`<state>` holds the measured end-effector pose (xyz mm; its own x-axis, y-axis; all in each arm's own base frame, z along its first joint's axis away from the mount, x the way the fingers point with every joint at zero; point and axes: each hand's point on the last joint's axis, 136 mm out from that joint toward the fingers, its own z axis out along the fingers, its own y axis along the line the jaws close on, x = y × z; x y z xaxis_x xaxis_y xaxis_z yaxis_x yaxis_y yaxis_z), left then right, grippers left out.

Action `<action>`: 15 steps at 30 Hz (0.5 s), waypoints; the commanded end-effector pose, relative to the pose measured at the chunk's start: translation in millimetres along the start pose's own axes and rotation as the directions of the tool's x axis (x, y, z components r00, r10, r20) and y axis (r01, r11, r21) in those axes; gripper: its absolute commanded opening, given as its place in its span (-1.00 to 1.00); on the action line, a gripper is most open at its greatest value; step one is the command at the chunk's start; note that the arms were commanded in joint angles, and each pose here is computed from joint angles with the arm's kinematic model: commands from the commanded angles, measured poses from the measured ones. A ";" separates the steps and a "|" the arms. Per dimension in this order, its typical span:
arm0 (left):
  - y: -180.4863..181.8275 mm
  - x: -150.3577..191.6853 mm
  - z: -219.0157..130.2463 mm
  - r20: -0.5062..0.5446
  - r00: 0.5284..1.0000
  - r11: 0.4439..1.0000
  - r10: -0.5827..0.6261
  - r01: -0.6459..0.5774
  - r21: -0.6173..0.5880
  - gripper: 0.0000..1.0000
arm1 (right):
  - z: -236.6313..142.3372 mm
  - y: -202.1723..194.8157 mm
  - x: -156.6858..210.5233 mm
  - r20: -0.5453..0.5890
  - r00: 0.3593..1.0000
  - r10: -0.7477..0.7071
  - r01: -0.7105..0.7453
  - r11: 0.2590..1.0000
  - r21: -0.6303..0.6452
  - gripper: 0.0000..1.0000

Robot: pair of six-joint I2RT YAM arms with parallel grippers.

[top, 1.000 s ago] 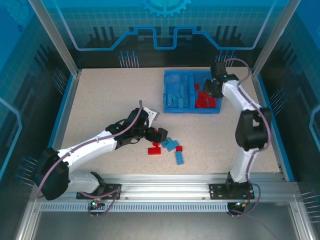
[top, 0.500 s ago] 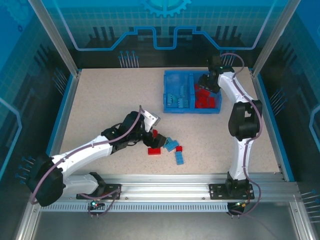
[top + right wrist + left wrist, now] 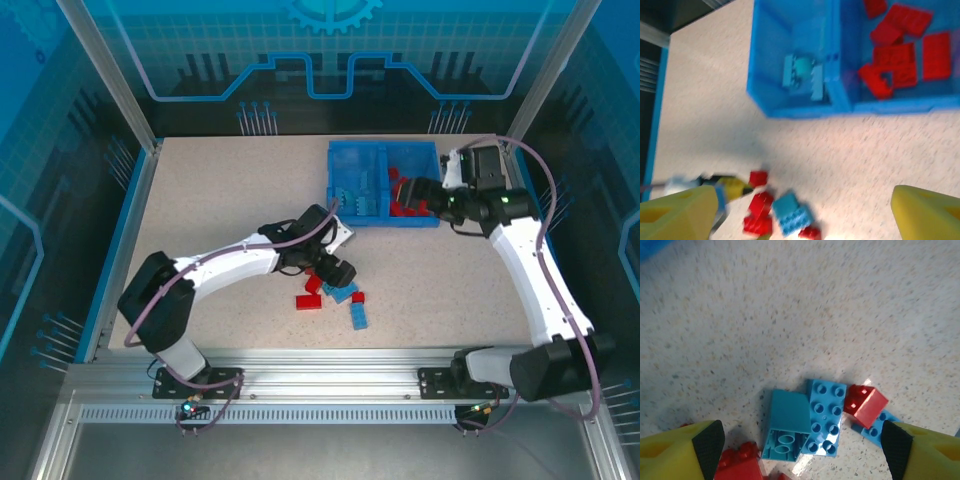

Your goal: Sort the legos into containers by color

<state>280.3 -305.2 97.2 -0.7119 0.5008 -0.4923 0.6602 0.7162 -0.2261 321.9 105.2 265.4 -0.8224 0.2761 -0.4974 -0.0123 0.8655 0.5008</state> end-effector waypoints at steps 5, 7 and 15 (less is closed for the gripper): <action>0.0 24.1 21.7 -0.170 0.985 0.998 -0.006 -0.004 -0.056 0.57 | -9.4 -6.8 67.6 -0.181 0.984 -0.001 -0.002 1.000 -0.018 0.94; 3.4 23.3 26.4 -0.178 0.984 0.995 0.016 -0.032 -0.090 0.51 | -8.3 -8.9 68.7 -0.184 0.983 0.007 -0.009 1.000 -0.010 0.95; 14.3 27.2 40.7 -0.211 0.978 0.989 0.012 -0.044 -0.145 0.29 | -6.7 -4.3 59.4 -0.175 0.984 0.010 -0.013 1.000 -0.014 0.95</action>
<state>277.2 -305.3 48.6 -0.7369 0.5897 -0.3305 0.6524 0.7484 -0.1195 270.9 110.9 232.0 -0.9059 0.2234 -0.3598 0.0083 0.8587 0.5123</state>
